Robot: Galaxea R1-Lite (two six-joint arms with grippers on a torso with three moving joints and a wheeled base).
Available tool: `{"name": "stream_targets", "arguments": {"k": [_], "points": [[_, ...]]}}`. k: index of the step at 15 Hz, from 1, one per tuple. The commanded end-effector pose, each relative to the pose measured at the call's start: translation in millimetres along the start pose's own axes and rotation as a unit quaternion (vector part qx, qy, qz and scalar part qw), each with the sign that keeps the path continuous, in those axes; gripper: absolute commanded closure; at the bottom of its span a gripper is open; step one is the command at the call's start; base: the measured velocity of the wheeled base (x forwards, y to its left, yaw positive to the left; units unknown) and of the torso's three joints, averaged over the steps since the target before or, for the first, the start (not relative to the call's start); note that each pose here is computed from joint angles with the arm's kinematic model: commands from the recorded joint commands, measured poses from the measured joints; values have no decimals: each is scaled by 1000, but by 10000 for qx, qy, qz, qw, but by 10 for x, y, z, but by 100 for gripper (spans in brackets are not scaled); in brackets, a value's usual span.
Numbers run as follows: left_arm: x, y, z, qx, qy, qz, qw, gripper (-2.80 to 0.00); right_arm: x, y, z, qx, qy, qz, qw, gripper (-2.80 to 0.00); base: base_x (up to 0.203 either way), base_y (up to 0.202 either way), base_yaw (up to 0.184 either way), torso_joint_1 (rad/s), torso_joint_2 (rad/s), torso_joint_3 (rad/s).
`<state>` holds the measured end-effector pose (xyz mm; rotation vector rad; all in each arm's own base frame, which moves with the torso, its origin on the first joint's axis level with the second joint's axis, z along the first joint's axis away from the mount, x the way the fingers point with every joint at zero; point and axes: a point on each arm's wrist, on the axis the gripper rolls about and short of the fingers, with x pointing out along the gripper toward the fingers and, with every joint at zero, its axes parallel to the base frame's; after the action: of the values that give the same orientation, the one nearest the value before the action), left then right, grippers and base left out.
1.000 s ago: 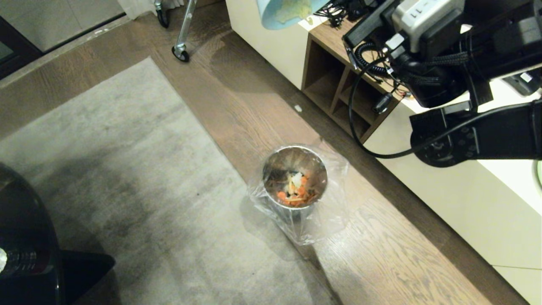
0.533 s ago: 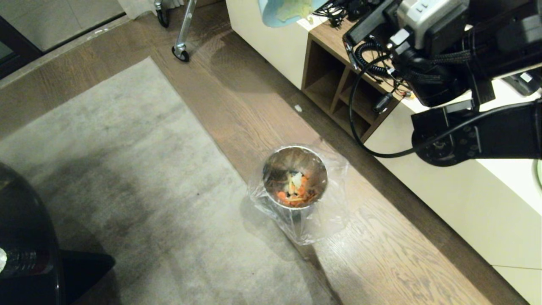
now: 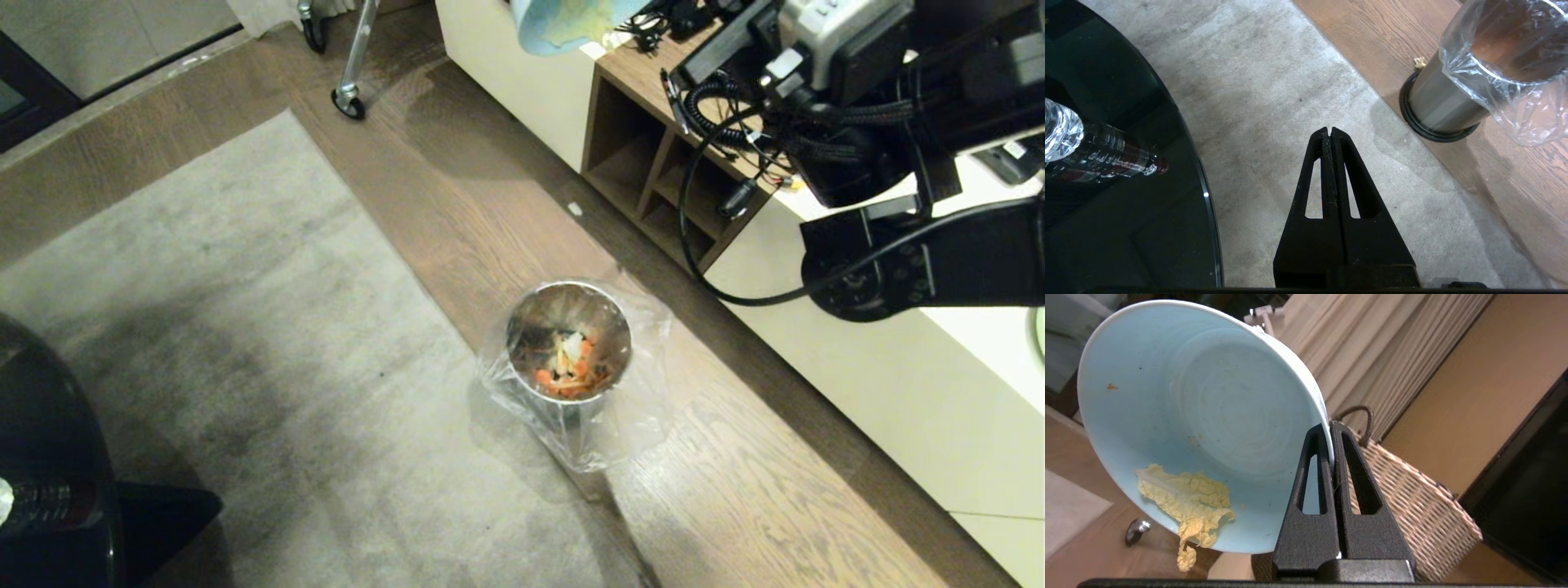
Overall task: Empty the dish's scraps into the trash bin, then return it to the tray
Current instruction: Pour the leftover food from the bowl into the trash can
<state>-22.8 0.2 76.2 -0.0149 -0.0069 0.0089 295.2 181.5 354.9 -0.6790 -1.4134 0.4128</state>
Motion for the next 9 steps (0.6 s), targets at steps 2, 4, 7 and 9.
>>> {"name": "stream_targets", "arguments": {"k": [2,4,7,9], "points": [[0,0,0,-2,-4,1,10000,0,-65,-81,76,-106,-33,-83,9999,0,0,0,0,0,0,0],[0,0,0,-2,-4,1,10000,0,-27,-136,92,-123,-96,-149,9998,0,0,0,0,0,0,0],[0,0,0,-2,-4,1,10000,0,-54,39,-83,-104,2,-68,9999,0,0,0,0,0,0,0],[0,0,0,-2,-4,1,10000,0,28,-134,55,-235,-221,-241,9992,0,0,0,0,0,0,0]]}}
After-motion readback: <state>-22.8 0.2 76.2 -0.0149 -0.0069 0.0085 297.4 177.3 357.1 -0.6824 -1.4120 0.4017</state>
